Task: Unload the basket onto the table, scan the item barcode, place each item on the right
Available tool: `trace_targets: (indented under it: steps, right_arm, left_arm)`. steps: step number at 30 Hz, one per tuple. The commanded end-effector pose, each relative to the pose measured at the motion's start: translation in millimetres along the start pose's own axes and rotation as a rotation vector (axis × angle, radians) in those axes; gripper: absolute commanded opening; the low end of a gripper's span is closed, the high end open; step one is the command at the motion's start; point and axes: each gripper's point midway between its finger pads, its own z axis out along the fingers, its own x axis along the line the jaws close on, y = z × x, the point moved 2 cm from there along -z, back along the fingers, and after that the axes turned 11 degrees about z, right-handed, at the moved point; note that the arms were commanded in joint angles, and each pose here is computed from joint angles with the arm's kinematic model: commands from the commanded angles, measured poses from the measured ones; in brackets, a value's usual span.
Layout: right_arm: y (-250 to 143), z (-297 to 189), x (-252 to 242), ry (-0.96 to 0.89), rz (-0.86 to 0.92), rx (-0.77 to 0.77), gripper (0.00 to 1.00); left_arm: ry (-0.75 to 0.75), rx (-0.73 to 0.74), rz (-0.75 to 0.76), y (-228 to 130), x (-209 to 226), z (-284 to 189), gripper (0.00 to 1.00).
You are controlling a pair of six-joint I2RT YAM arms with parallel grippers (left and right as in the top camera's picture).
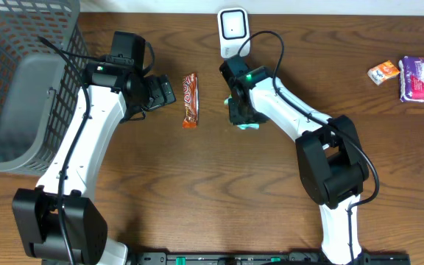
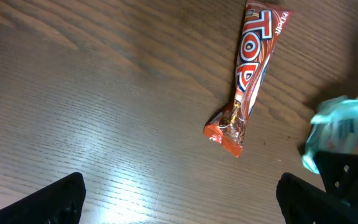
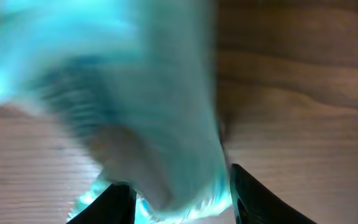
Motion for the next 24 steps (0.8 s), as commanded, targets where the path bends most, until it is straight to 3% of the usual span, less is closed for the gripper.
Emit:
trace_targets:
  steps: [1,12,24]
  right_arm:
    - [1,-10,-16,-0.093,0.004,-0.034,0.45]
    - [8,-32,-7,-0.072,-0.083,-0.057,0.48]
    - [-10,-32,9,0.005,-0.103,0.018,0.44]
  left_arm:
    - [0.010,-0.010,-0.002,3,1,-2,0.98]
    - [0.010,-0.010,-0.002,3,1,-2,0.98]
    - [0.010,-0.010,-0.002,3,1,-2,0.98]
